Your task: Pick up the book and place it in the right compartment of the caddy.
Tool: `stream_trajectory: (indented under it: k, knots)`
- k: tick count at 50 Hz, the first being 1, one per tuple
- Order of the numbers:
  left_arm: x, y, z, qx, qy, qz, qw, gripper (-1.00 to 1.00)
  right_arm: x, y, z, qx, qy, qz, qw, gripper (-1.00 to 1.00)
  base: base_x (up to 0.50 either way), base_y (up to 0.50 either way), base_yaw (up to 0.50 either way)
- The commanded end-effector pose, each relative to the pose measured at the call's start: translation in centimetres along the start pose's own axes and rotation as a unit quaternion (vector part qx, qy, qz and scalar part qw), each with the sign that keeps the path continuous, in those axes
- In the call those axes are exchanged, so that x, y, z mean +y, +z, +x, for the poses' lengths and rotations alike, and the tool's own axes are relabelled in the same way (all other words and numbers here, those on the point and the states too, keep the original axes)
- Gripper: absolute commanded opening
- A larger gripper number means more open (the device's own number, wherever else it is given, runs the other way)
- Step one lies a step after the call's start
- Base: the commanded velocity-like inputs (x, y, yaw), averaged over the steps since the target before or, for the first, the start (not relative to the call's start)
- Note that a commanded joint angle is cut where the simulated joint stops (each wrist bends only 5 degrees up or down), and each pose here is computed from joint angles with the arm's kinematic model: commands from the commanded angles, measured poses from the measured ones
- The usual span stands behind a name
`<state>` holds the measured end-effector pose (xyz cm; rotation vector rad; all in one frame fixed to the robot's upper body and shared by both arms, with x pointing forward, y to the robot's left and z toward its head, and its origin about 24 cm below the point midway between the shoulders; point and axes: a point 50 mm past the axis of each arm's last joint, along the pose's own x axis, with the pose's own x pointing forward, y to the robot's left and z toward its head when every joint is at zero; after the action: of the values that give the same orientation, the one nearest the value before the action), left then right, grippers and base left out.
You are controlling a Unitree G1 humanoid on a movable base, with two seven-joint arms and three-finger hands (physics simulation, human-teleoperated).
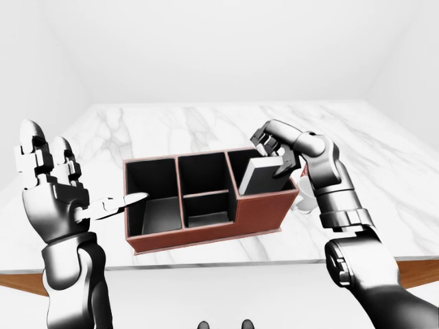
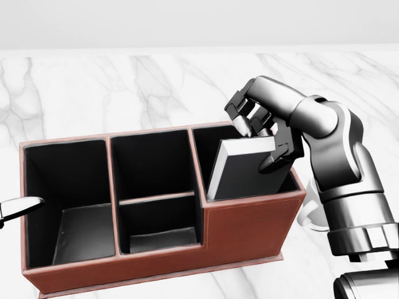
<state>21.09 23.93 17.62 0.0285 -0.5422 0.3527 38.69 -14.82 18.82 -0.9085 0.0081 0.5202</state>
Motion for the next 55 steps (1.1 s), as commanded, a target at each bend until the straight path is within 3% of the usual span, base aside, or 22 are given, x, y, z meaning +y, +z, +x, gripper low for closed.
stream_trajectory:
  k: [1, 17, 18, 19, 40, 46, 50, 55]
  knots:
    - [0.0, 0.0, 0.0, 0.000, 0.000, 0.000, 1.000, 1.00, 0.2, -0.4, 0.1, 0.002, 0.004, 0.013, 1.000, -1.00, 0.00, 0.00, 0.00]
    - [0.0, -0.4, -0.1, 0.010, 0.000, 0.002, 1.000, 1.00, 0.3, -0.9, 0.2, 0.007, 0.008, 0.024, 1.000, -1.00, 0.00, 0.00, 0.00]
    - [0.0, -0.5, -0.1, 0.011, 0.000, 0.002, 1.000, 1.00, 0.3, -0.9, 0.2, 0.008, 0.008, 0.025, 1.000, -0.78, 0.00, 0.00, 0.00]
    - [0.0, -0.4, -0.1, 0.010, 0.000, 0.002, 1.000, 1.00, 0.2, -0.8, 0.1, 0.007, 0.007, 0.023, 1.000, 1.00, 0.00, 0.00, 0.00]
    - [0.0, -0.4, -0.1, 0.009, 0.000, 0.003, 1.000, 1.00, -0.6, -0.4, -0.1, -0.002, -0.005, 0.023, 1.000, 1.00, 0.00, 0.00, 0.00]
    - [0.0, -0.5, -0.1, 0.011, 0.000, 0.003, 1.000, 1.00, -3.3, 3.1, -1.5, -0.064, -0.059, -0.014, 0.996, 1.00, 0.00, 0.00, 0.00]
    - [0.0, -0.4, -0.1, 0.008, 0.000, 0.003, 1.000, 1.00, -5.6, 7.3, -3.7, -0.128, -0.116, -0.071, 0.982, 1.00, 0.00, 0.00, 0.00]
    - [0.1, -0.3, 0.0, 0.006, 0.001, 0.002, 1.000, 1.00, -6.3, 9.6, -5.2, -0.164, -0.149, -0.106, 0.969, 1.00, 0.00, 0.00, 0.00]
